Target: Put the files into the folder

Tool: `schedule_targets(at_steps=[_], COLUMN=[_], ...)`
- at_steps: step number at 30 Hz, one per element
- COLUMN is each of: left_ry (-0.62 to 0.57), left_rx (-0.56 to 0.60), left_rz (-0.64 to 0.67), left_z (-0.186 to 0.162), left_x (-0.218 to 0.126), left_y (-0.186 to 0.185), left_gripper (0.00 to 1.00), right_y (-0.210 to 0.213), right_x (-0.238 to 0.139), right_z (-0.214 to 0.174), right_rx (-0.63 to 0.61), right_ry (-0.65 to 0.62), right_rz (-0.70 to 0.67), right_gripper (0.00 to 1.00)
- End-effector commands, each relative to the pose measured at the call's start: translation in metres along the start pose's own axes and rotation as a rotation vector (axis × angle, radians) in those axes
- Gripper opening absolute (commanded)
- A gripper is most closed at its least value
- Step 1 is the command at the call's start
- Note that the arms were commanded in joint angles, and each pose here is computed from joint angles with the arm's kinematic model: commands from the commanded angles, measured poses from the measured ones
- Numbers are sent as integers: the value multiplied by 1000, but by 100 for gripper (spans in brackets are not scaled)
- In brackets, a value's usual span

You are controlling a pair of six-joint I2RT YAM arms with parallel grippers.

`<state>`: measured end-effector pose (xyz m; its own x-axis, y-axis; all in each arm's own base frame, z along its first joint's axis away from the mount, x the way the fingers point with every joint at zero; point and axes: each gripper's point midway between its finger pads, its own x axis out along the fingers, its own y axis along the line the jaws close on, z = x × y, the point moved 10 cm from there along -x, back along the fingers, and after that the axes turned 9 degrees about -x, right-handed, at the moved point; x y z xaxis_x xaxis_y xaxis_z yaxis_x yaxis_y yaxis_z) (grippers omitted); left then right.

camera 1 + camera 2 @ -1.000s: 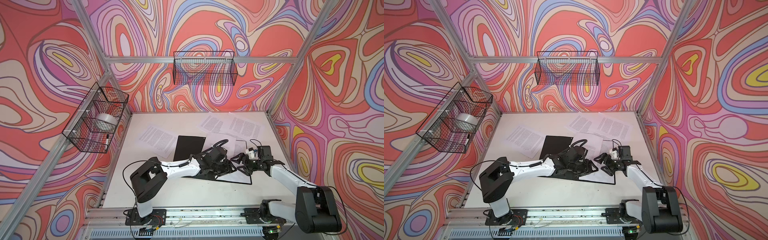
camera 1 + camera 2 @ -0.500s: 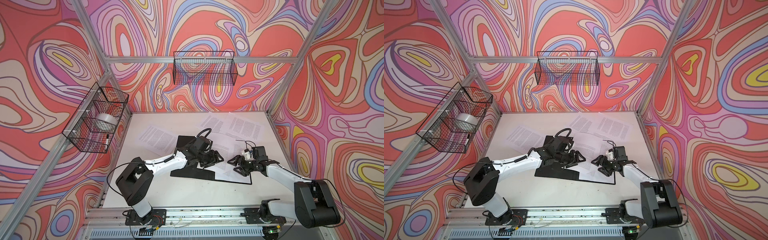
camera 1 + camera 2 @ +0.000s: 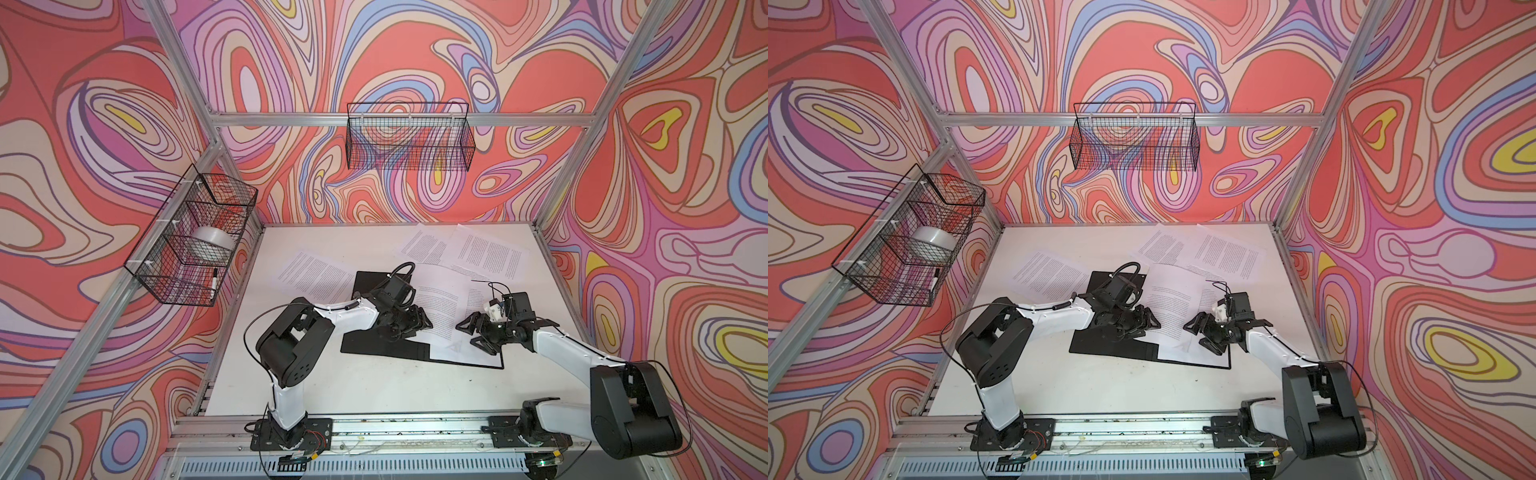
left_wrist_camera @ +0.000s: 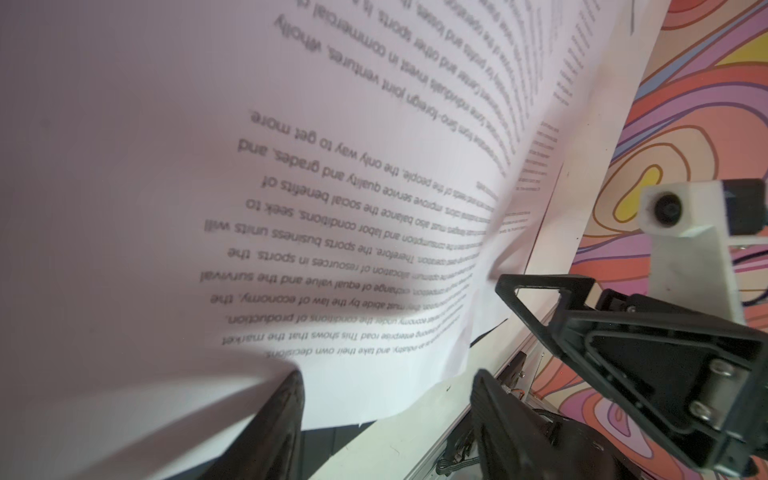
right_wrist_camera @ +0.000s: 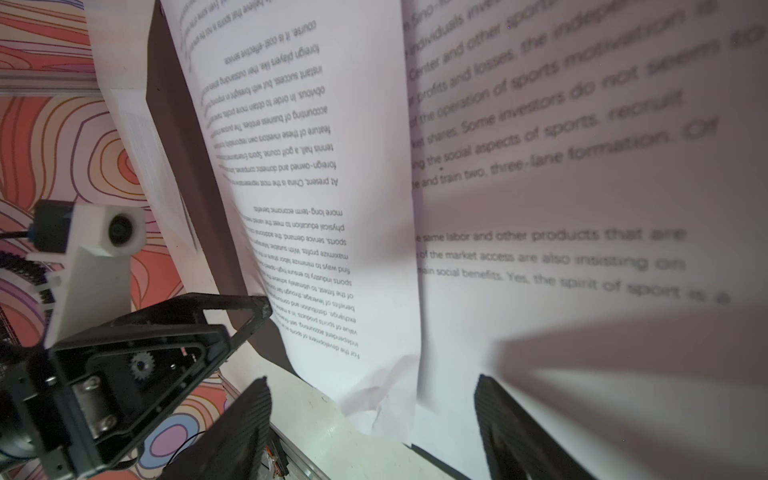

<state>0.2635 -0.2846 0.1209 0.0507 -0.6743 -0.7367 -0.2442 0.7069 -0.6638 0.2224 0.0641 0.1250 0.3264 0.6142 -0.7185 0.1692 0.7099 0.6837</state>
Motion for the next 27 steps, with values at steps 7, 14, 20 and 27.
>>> schedule_targets(at_steps=[7, 14, 20, 27], left_ry=[4, 9, 17, 13], left_rx=[-31, -43, -50, -56], left_rz=[80, 78, 72, 74], left_z=[1, -1, -1, -1], left_x=[12, 14, 18, 18], left_y=[30, 38, 39, 42], left_gripper=[62, 61, 60, 59], right_y=[8, 11, 10, 4], right_x=[6, 18, 23, 26], right_z=[4, 2, -3, -10], right_rx=[-33, -10, 23, 53], right_ry=[9, 33, 46, 58], right_rz=[22, 57, 75, 70], right_gripper=[82, 79, 67, 57])
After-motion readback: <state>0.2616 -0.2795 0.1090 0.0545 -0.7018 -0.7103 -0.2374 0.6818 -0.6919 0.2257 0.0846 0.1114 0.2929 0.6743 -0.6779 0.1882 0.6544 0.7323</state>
